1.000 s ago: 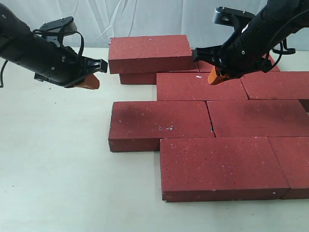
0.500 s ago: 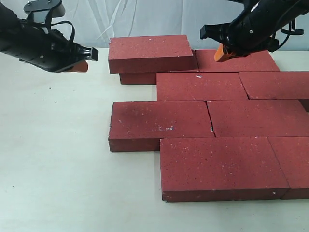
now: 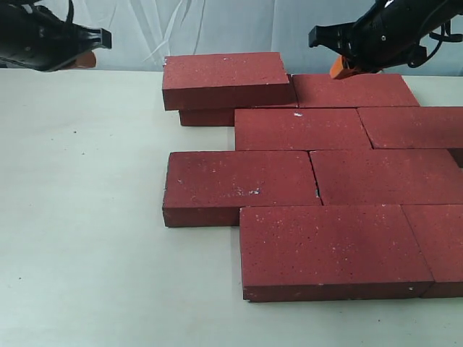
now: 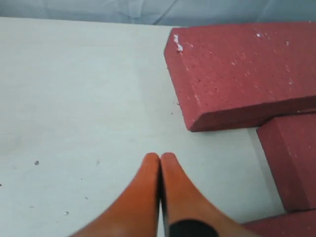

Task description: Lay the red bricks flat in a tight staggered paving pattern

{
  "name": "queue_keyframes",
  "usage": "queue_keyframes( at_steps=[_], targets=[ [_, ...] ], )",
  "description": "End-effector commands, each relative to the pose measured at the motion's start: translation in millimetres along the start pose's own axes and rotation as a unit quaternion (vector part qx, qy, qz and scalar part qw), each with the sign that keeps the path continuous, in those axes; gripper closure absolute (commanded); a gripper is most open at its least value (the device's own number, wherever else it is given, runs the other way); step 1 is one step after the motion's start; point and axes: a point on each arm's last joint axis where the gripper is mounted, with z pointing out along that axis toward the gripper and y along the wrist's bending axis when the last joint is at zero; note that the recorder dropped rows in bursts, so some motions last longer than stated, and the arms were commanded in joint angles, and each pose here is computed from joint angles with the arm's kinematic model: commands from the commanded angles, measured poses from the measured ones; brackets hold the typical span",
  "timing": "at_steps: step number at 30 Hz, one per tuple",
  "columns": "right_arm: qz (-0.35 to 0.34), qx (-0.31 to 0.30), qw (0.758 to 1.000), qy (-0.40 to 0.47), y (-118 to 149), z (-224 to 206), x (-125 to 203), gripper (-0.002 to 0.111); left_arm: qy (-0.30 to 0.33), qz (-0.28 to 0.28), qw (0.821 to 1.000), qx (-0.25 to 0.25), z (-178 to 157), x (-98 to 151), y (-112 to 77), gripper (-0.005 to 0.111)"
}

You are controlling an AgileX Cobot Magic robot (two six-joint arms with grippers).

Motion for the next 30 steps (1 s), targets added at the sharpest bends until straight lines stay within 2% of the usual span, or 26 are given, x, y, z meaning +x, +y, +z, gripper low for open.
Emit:
queue_keyframes(
  at_steps=[1,10,16,22,26,30],
  targets=[
    [0.000,0.007,1.000,-0.020,-6,8,-5,0.109,-0.024,-0.019,1.000,-0.007,-3,-12,8.4,0.107],
    [0.042,-0.001,0.999,-0.024,-16,28,-7,0.109,-0.012,-0.042,0.999,-0.003,33,-20,15.2,0.107],
    [0.048,-0.022,0.998,-0.028,-14,40,-40,0.109,-0.004,-0.061,0.998,0.009,74,-33,20.1,0.107],
    [0.044,-0.033,0.998,-0.019,-18,87,-64,0.109,0.010,-0.108,0.994,0.018,115,-41,26.1,0.107],
    [0.052,-0.034,0.998,-0.016,-23,114,-70,0.109,0.054,-0.137,0.989,0.031,144,-37,29.2,0.107],
    [0.052,-0.036,0.998,-0.012,-25,127,-71,0.109,0.063,-0.161,0.984,0.033,161,-36,32.3,0.107]
  ],
)
